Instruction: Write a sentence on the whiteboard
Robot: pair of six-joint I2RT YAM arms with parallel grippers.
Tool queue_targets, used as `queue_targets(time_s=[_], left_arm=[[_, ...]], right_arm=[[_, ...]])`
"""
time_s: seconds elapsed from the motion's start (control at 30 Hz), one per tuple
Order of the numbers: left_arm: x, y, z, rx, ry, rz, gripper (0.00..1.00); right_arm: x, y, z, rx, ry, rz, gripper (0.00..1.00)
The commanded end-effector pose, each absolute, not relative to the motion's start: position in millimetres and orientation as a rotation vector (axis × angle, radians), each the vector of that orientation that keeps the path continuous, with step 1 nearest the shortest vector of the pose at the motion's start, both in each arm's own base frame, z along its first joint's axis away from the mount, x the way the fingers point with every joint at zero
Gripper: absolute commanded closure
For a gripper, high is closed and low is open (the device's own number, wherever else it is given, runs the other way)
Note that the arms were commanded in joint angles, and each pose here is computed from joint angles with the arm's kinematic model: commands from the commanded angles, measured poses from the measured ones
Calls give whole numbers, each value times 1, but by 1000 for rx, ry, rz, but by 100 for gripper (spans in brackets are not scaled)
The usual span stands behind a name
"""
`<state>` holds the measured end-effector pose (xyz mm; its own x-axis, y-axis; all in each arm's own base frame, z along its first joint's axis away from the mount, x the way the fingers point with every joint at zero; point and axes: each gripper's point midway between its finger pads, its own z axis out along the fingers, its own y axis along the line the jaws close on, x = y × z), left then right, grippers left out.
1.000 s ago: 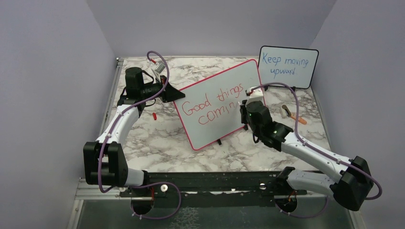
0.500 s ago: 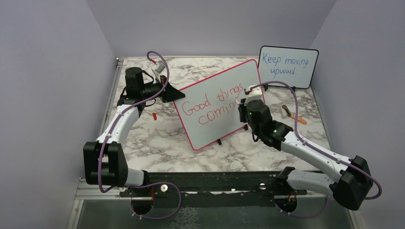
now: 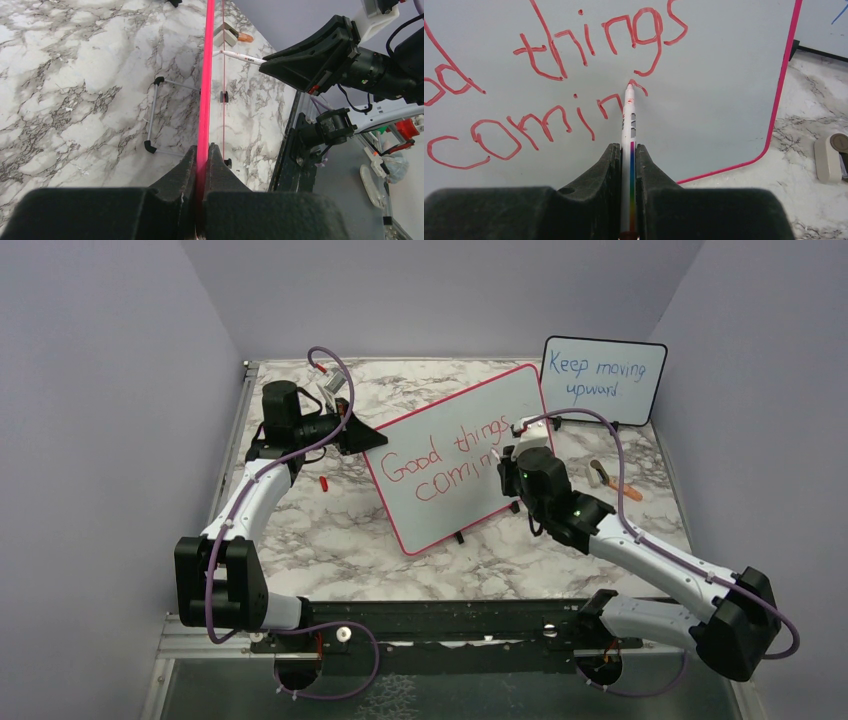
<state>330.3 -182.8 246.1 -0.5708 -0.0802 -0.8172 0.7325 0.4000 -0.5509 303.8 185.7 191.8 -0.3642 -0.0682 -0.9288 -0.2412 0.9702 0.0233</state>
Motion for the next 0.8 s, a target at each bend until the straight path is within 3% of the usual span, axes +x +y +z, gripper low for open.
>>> queue_targets(time_s=[0.0,0.77], left_arm=[[338,-178,199,503,1988,-1169,100],[338,-178,199,505,1988,-1171,100]], right_arm=[[292,191,177,-271,2007,235,99],[292,163,164,-215,2031,84,99]])
